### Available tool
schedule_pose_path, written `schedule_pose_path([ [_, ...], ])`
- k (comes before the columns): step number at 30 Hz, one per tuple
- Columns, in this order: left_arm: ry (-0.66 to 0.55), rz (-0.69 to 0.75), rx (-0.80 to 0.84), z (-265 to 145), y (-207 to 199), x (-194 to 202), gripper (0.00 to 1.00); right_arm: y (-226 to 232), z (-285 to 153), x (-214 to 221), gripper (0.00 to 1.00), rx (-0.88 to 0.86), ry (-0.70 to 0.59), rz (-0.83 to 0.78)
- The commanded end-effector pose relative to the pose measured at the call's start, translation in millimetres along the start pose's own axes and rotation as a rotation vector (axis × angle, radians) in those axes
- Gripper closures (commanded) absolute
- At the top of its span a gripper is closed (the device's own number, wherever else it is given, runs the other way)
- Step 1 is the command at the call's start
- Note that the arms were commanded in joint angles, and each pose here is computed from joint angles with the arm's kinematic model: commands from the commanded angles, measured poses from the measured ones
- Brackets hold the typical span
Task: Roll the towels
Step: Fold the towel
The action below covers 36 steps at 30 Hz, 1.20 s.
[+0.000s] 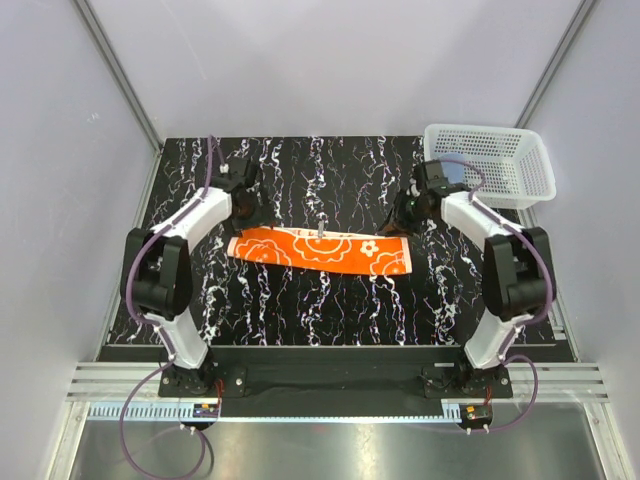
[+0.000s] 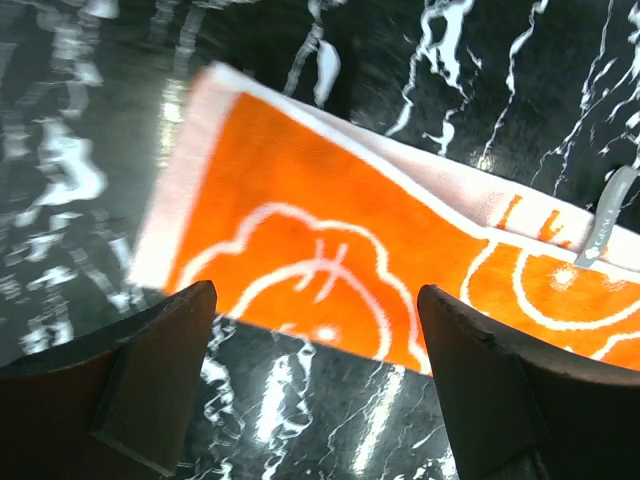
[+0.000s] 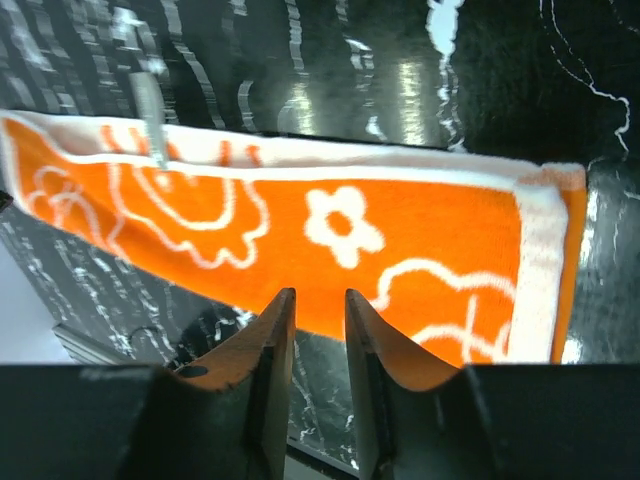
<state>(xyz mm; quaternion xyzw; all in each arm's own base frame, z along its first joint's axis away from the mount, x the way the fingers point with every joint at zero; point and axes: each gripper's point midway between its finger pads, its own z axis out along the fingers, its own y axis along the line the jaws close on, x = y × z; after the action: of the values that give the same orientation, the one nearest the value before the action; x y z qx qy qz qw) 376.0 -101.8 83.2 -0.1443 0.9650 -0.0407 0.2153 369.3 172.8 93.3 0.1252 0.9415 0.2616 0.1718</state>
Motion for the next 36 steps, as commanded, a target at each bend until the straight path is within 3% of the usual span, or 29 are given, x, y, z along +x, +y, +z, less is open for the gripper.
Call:
schedule_pose_path([
  [1,0.024,-0.008,0.054,23,-13,-5,0.14,4,17,-10,0.68,-0.039,0.018,-0.029],
  [8,0.08,-0.041,-0.042,56,6,2,0.14,-60,54,-8,0.7,0.116,0.068,0.039],
  [14,0.088,-0.123,-0.149,72,42,-1,0.14,-102,61,-6,0.7,0.219,0.088,0.083],
  [17,0.085,-0.163,-0.179,75,55,-5,0.18,-102,62,-5,0.7,0.216,0.096,0.079],
  [25,0.057,-0.155,-0.129,66,46,-16,0.16,-88,55,-17,0.67,0.187,0.075,0.067],
  [30,0.0,-0.125,-0.049,41,25,-32,0.1,-55,25,-42,0.59,0.125,-0.008,0.024],
  [36,-0.045,-0.072,0.032,7,1,-45,0.04,-31,-18,-51,0.57,0.162,-0.077,-0.058],
])
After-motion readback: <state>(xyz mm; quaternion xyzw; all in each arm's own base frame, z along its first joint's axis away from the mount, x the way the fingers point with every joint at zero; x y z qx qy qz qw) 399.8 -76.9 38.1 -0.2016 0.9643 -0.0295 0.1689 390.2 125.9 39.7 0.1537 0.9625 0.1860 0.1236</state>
